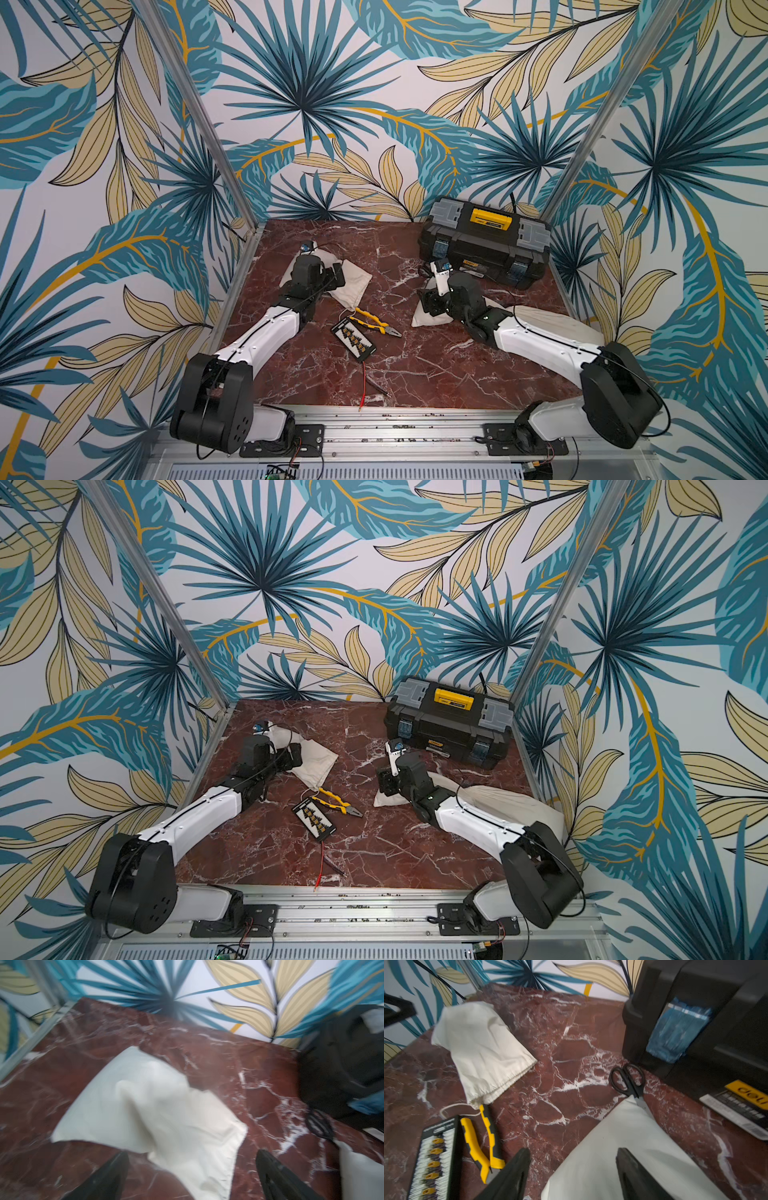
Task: Close the soil bag
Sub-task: Place the soil bag at the center of the board, then pick up the soil bag from the center of the board.
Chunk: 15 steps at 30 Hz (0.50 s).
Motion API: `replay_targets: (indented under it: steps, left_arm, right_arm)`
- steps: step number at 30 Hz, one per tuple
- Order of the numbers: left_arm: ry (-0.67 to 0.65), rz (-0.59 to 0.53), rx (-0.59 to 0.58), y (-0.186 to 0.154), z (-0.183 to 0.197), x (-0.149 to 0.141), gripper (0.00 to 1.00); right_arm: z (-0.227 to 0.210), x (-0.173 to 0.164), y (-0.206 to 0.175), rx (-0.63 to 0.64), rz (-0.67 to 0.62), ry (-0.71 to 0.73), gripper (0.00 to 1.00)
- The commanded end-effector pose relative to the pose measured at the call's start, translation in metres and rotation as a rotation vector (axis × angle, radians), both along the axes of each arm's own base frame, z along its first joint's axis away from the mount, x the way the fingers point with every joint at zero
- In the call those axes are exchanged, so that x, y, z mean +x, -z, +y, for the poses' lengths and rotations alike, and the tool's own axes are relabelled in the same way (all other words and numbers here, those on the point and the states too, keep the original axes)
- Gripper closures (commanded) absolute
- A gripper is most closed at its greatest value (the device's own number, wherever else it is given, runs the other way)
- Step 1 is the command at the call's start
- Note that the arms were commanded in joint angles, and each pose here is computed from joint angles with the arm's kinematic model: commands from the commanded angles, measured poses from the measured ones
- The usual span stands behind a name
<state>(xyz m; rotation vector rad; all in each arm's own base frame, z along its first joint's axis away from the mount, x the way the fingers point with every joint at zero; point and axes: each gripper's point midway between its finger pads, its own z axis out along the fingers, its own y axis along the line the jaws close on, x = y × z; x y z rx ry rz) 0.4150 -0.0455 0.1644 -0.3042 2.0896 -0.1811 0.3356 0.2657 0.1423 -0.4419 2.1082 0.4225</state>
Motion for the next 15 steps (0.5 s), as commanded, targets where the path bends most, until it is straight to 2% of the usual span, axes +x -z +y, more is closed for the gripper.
replay_targets:
  steps: [1, 5, 7, 9, 11, 15]
  left_arm:
    - [-0.129, 0.069, -0.057, 0.024, 0.035, -0.009, 0.00]
    - [0.040, 0.151, -0.152, 0.041, 0.002, -0.008, 0.00]
    - [0.108, 0.187, -0.175, 0.053, -0.018, -0.010, 0.00]
    - [0.154, 0.236, -0.175, 0.067, -0.034, -0.012, 0.01]
    - [0.208, 0.286, -0.176, 0.080, -0.053, -0.013, 0.02]
    - [0.272, 0.349, -0.196, 0.104, -0.081, -0.012, 0.09]
  right_arm:
    - [-0.034, 0.008, 0.033, 0.042, 0.113, 0.188, 0.28]
    - [-0.117, -0.005, 0.070, 0.021, 0.219, 0.473, 0.26]
    - [-0.155, -0.012, 0.070, 0.046, 0.225, 0.597, 0.25]
    - [-0.184, -0.017, 0.059, 0.058, 0.175, 0.692, 0.24]
    - [-0.194, -0.019, 0.039, 0.067, 0.108, 0.718, 0.24]
    - [-0.180, -0.015, 0.007, 0.146, 0.034, 0.624, 0.21]
